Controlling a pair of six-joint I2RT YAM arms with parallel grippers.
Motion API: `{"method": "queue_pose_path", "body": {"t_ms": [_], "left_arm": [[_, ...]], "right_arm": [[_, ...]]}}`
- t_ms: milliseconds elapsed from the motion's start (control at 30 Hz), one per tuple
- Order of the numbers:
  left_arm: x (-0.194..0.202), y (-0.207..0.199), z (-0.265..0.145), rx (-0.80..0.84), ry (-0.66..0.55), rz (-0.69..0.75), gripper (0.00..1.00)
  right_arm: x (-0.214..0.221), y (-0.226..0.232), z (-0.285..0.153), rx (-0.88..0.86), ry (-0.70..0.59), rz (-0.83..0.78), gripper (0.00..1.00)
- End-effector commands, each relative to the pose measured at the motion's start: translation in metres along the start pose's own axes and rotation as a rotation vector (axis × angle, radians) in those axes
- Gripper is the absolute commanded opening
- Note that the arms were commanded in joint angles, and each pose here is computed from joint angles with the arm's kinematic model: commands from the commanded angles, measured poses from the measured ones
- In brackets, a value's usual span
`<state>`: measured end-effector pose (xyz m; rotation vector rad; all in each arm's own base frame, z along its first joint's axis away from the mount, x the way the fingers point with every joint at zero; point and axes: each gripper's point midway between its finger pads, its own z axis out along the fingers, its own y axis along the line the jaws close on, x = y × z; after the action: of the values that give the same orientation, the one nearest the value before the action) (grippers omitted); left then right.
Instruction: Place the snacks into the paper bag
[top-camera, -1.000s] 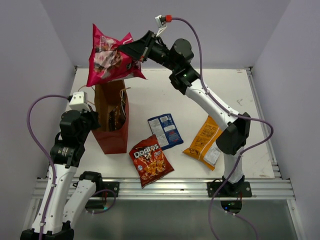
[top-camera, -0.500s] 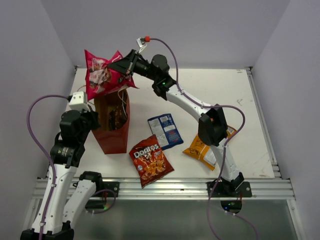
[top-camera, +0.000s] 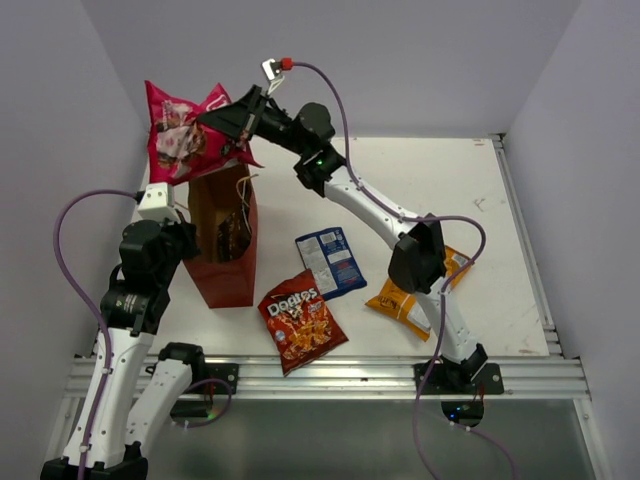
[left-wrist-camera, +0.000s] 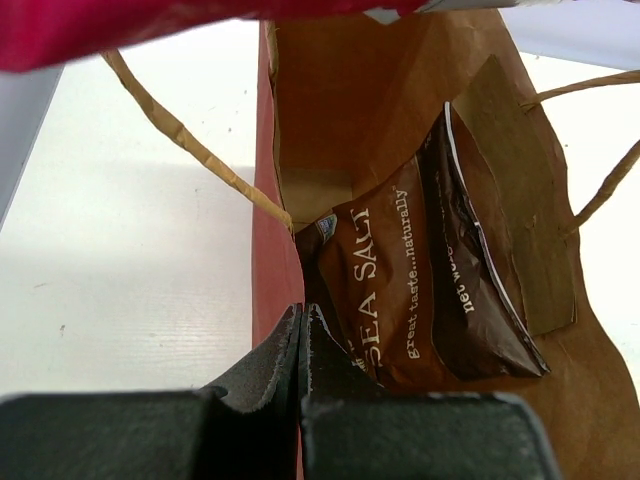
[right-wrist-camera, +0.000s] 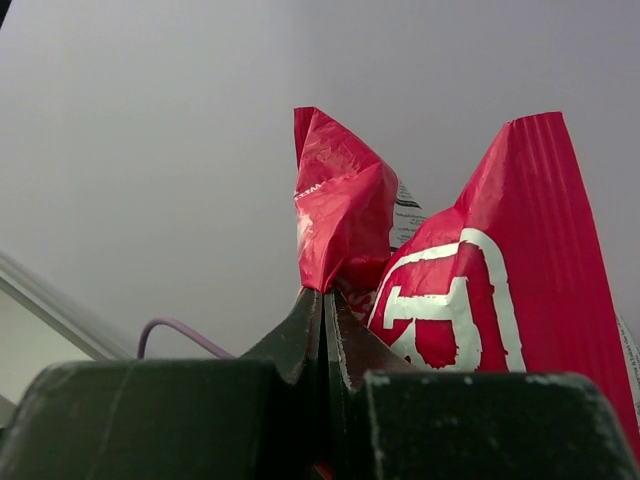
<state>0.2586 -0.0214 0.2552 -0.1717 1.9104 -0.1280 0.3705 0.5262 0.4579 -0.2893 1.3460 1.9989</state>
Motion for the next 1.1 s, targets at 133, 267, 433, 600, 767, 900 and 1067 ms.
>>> {"method": "queue_pose_path", "body": {"t_ms": [133, 267, 433, 600, 767, 900, 1067], "left_arm": [[-0.003, 0.0, 0.001, 0.002, -0.016, 0.017, 0.0], [-0.003, 0.0, 0.001, 0.002, -0.016, 0.015, 0.0], [-0.004, 0.0, 0.0, 0.001, -0.021, 0.015, 0.0], [-0.005, 0.001, -0.001, -0.003, -0.028, 0.012, 0.0], [-0.005, 0.003, -0.001, -0.014, -0.029, 0.012, 0.0], [-0.005, 0.004, -0.001, -0.019, -0.028, 0.011, 0.0], [-0.006, 0.005, -0.001, -0.025, -0.03, 0.012, 0.0]], "right_arm": [[0.02, 0.021, 0.011, -0.09, -0.004, 0.056, 0.0], [0.051, 0.006, 0.017, -0.089, 0.032, 0.117, 0.0], [0.077, 0.006, 0.022, -0.089, 0.079, 0.15, 0.0], [0.094, 0.006, 0.006, -0.027, 0.108, 0.133, 0.0], [0.103, 0.001, -0.014, 0.05, 0.136, 0.074, 0.0], [0.101, 0.014, -0.021, 0.055, 0.147, 0.037, 0.0], [0.096, 0.029, -0.026, 0.06, 0.155, -0.005, 0.0]]}}
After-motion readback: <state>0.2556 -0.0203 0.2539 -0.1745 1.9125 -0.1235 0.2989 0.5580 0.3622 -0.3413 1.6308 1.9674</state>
